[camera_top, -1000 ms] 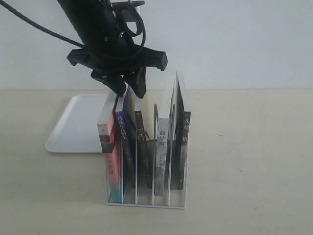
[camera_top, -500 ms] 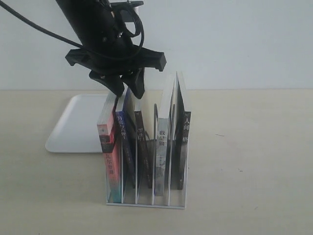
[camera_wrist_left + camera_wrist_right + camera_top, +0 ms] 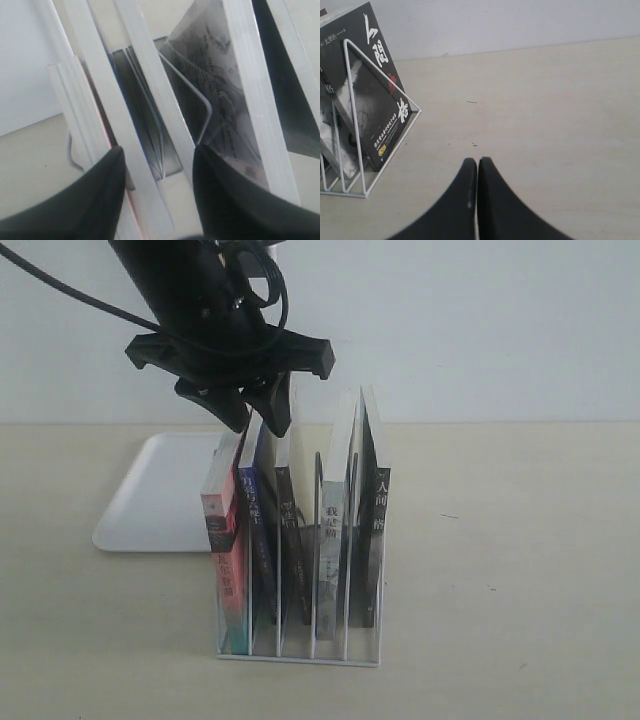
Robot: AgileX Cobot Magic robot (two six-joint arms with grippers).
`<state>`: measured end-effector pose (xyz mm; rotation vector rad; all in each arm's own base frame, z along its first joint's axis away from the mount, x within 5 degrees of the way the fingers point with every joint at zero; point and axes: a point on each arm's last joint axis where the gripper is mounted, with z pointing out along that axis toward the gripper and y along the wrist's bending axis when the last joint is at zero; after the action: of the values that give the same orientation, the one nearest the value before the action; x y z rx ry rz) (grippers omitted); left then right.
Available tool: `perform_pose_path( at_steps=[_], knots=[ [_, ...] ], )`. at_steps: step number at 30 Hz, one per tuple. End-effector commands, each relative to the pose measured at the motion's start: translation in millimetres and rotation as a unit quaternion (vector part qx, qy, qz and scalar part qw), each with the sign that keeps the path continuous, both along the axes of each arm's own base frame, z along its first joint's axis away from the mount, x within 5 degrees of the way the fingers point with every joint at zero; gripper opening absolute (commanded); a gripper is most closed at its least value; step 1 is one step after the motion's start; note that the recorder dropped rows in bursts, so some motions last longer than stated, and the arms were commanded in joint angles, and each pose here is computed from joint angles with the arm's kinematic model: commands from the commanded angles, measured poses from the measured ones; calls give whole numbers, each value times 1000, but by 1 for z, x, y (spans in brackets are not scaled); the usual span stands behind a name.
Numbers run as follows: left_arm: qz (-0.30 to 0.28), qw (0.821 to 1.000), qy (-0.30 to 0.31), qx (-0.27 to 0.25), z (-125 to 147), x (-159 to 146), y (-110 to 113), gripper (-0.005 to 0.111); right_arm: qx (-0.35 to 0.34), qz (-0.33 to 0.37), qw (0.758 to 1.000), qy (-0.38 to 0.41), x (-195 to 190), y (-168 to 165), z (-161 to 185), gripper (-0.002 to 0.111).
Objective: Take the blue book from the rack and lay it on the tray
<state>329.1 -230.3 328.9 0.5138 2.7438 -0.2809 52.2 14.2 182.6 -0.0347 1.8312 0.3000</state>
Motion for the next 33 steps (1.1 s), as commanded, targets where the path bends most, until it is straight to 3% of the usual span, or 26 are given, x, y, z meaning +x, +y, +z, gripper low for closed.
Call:
perform_pose_path(
  at_steps=[1, 33],
  knots=[
    [4, 1000, 13, 4, -6, 0, 1, 43, -6, -3, 1000, -5, 0, -1, 1, 0],
    [25, 1000, 13, 7, -7, 1, 2, 43, -6, -3, 1000, -5, 0, -1, 1, 0]
  ],
)
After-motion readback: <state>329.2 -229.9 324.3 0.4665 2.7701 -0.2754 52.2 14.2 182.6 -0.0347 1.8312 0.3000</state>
